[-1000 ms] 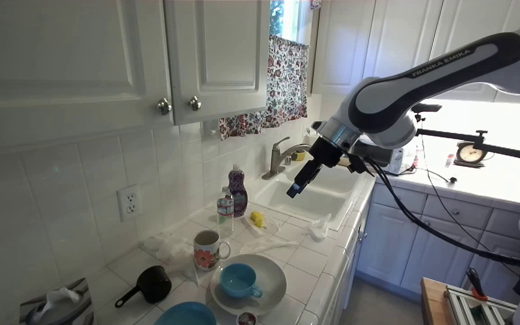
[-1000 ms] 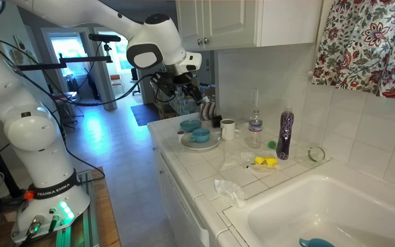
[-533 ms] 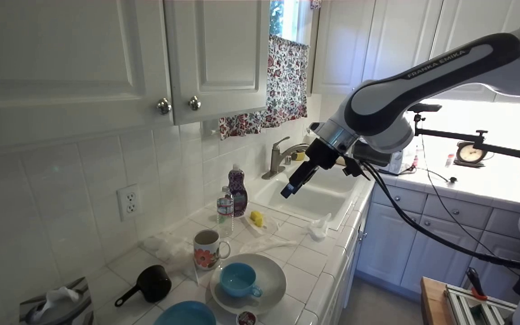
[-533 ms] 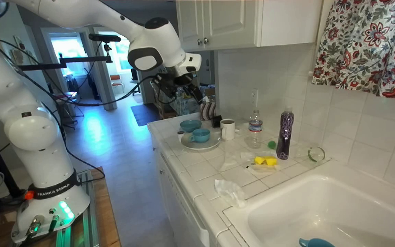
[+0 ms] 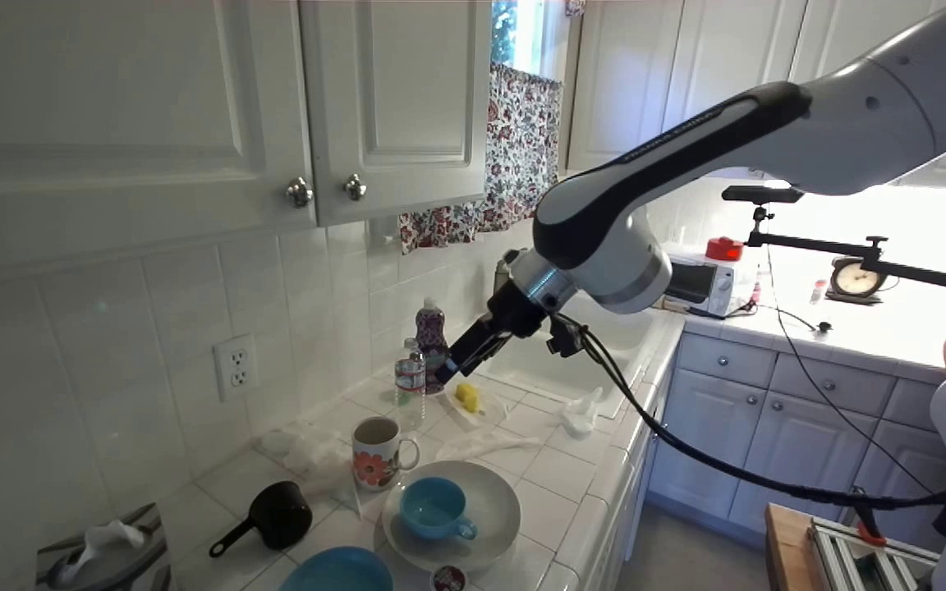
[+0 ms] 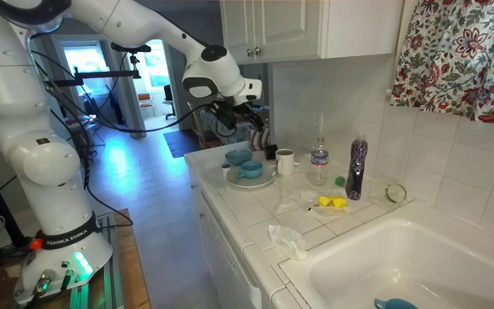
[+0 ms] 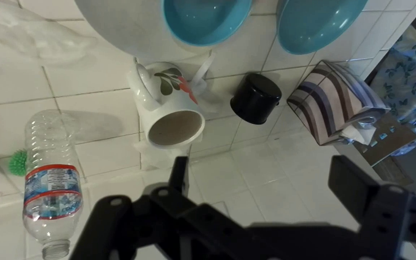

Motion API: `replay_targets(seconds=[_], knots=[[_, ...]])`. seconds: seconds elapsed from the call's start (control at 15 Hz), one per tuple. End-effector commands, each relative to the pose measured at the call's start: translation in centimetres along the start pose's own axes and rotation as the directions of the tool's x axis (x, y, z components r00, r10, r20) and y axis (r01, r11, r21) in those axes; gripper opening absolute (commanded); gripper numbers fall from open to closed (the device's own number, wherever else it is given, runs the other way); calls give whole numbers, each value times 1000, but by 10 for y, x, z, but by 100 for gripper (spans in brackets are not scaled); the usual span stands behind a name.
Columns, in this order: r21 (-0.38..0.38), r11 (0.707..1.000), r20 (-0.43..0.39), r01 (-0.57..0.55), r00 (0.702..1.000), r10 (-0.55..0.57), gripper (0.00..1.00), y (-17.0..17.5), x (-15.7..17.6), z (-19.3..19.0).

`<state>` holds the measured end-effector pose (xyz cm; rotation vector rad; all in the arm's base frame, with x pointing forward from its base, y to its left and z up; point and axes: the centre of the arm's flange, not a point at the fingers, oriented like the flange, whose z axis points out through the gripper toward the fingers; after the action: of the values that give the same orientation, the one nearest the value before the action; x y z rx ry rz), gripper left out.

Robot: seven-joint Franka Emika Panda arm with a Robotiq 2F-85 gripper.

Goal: Put the small black pot in an upright position

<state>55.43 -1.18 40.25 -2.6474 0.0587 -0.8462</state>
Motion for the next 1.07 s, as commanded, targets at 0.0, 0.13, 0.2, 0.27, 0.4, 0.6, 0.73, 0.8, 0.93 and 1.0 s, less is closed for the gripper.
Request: replay_targets(seconds=[0.0,0.13,0.2,0.27,0.4,0.6,0.73,0.8,0.93,1.0], knots=[[9,1000,11,-6,1000,6,100,16,41,47],[11,1000,35,10,999,-10,100,21,55,59],[24,999,54,23,998,-24,100,24,60,67],[28,999,62,29,998,-31,100,25,65,71],[44,999,78,31,996,-34,100,28,74,83],[45,999,82,28,996,-32,100,31,81,104],[44,998,79,40,996,-44,100,31,84,117],[47,998,79,49,996,-52,100,29,84,124],[57,996,86,66,994,-71,100,22,84,137],[59,995,90,81,992,-86,100,18,84,142]])
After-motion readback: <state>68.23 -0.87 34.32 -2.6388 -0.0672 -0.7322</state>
